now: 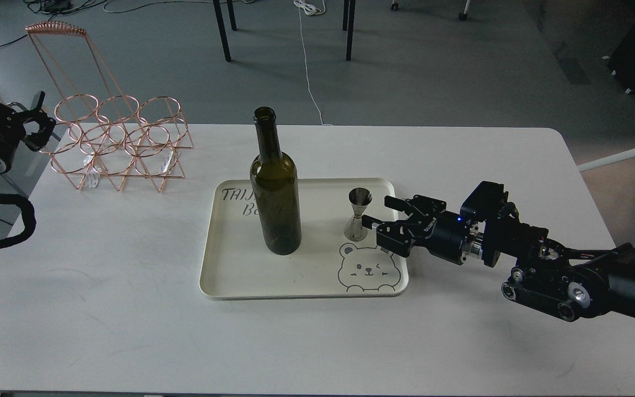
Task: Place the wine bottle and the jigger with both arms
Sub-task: 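Reach the right gripper toward the metal jigger on the tray, then close the right gripper on the metal jigger and lift it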
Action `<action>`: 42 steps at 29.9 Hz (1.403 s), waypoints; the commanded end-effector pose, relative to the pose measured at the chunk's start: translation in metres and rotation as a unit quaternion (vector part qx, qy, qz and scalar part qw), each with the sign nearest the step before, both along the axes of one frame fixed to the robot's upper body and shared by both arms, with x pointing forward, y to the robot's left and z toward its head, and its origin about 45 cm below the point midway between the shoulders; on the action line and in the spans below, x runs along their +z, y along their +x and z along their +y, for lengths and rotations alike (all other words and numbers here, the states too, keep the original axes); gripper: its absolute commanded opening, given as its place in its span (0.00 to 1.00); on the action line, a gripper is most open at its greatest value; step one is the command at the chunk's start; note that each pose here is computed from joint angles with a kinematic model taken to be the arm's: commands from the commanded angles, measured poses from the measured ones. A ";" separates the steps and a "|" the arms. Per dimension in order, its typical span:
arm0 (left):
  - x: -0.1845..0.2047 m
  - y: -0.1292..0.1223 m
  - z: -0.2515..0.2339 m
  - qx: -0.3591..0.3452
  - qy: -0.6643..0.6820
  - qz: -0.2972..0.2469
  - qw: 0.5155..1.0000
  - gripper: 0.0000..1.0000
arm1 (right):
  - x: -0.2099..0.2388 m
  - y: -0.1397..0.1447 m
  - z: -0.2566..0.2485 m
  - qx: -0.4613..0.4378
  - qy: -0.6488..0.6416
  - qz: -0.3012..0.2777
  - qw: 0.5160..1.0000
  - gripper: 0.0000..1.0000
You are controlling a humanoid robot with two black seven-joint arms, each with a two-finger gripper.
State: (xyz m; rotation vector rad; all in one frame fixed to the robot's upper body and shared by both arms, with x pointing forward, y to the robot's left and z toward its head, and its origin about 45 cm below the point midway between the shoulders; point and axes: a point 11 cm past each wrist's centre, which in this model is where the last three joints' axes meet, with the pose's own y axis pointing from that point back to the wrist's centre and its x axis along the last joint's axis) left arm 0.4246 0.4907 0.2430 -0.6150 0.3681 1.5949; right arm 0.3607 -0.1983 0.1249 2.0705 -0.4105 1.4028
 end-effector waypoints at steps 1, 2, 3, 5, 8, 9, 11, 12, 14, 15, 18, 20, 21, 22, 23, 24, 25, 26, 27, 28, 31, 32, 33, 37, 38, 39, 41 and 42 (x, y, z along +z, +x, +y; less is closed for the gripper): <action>0.001 0.000 0.001 0.001 0.001 -0.001 1.000 0.99 | -0.004 0.004 0.013 0.004 0.001 -0.006 1.000 0.71; 0.002 0.000 0.002 0.001 0.002 -0.001 1.000 0.99 | -0.005 0.005 0.015 0.004 0.000 -0.007 1.000 0.69; 0.002 -0.001 0.003 0.002 0.002 -0.001 1.000 0.99 | -0.005 0.006 0.015 0.003 -0.001 -0.008 1.000 0.69; 0.001 -0.001 0.004 0.003 0.003 0.000 1.000 0.99 | -0.007 0.007 0.018 0.003 -0.002 -0.009 1.000 0.67; 0.000 -0.002 0.005 0.006 0.003 0.002 1.000 0.99 | -0.008 0.008 0.027 0.007 0.001 -0.010 1.000 0.66; -0.001 -0.003 0.006 0.007 0.003 0.003 1.000 0.99 | -0.009 0.008 0.027 0.007 0.001 -0.010 1.000 0.66; -0.003 -0.004 0.007 0.008 0.004 0.005 1.000 0.99 | -0.011 0.009 0.024 0.003 -0.005 -0.011 1.000 0.64; -0.003 -0.004 0.006 0.008 0.003 0.005 1.000 0.99 | -0.013 0.009 0.026 0.005 -0.007 -0.010 1.000 0.64; -0.003 -0.004 0.007 0.009 0.003 0.005 1.000 0.99 | -0.015 0.008 0.028 0.009 -0.012 -0.010 1.000 0.61; -0.003 -0.004 0.007 0.009 0.003 0.005 1.000 0.99 | -0.016 0.009 0.028 0.009 -0.014 -0.011 1.000 0.60; -0.002 -0.004 0.007 0.009 0.001 0.003 1.000 0.99 | -0.018 0.011 0.027 0.006 -0.019 -0.013 1.000 0.59; -0.002 -0.004 0.007 0.009 0.001 0.003 1.000 0.99 | -0.018 0.011 0.029 0.006 -0.018 -0.013 1.000 0.57; -0.002 -0.004 0.007 0.009 0.001 0.003 1.000 0.99 | -0.018 0.011 0.030 0.007 -0.018 -0.013 1.000 0.56; -0.002 -0.004 0.007 0.009 0.001 0.003 1.000 0.99 | -0.019 0.011 0.033 0.008 -0.016 -0.013 1.000 0.54; -0.002 -0.004 0.007 0.009 0.001 0.003 1.000 0.99 | -0.018 0.011 0.035 0.010 -0.015 -0.013 1.000 0.49; -0.002 -0.003 0.006 0.009 0.000 0.002 1.000 0.99 | -0.019 0.011 0.037 0.011 -0.015 -0.013 1.000 0.42; -0.002 -0.003 0.006 0.009 0.000 0.002 1.000 0.99 | -0.019 0.012 0.037 0.010 -0.016 -0.014 1.000 0.38; -0.002 -0.003 0.006 0.009 0.000 0.002 1.000 0.99 | -0.019 0.013 0.038 0.009 -0.017 -0.015 1.000 0.35; -0.002 -0.003 0.007 0.010 0.000 0.002 1.000 0.99 | -0.020 0.014 0.037 0.008 -0.020 -0.016 1.000 0.33; -0.002 -0.003 0.006 0.010 -0.001 0.002 1.000 0.99 | -0.020 0.015 0.037 0.007 -0.020 -0.018 1.000 0.30; -0.001 -0.003 0.007 0.011 0.000 0.001 1.000 0.99 | -0.020 0.014 0.037 0.008 -0.021 -0.017 1.000 0.21; -0.001 -0.003 0.007 0.010 0.000 0.001 1.000 0.99 | -0.020 0.015 0.037 0.007 -0.020 -0.018 1.000 0.18; -0.001 -0.003 0.007 0.011 0.000 0.001 1.000 0.99 | -0.020 0.014 0.037 0.007 -0.020 -0.017 1.000 0.16; 0.000 -0.003 0.007 0.010 0.000 0.000 1.000 0.99 | -0.022 0.012 0.037 0.012 -0.024 -0.016 1.000 0.08; 0.000 -0.003 0.007 0.010 0.000 0.000 1.000 0.99 | -0.022 0.013 0.037 0.013 -0.025 -0.016 0.999 0.07; 0.000 -0.003 0.007 0.010 0.000 0.000 1.000 0.99 | -0.022 0.013 0.037 0.013 -0.025 -0.016 0.999 0.07; 0.000 -0.003 0.008 0.011 0.000 -0.001 1.000 0.99 | -0.020 0.013 0.038 0.014 -0.024 -0.019 0.999 0.05; 0.001 -0.002 0.007 0.011 0.000 -0.001 1.000 0.99 | -0.019 0.014 0.039 0.014 -0.023 -0.021 0.999 0.05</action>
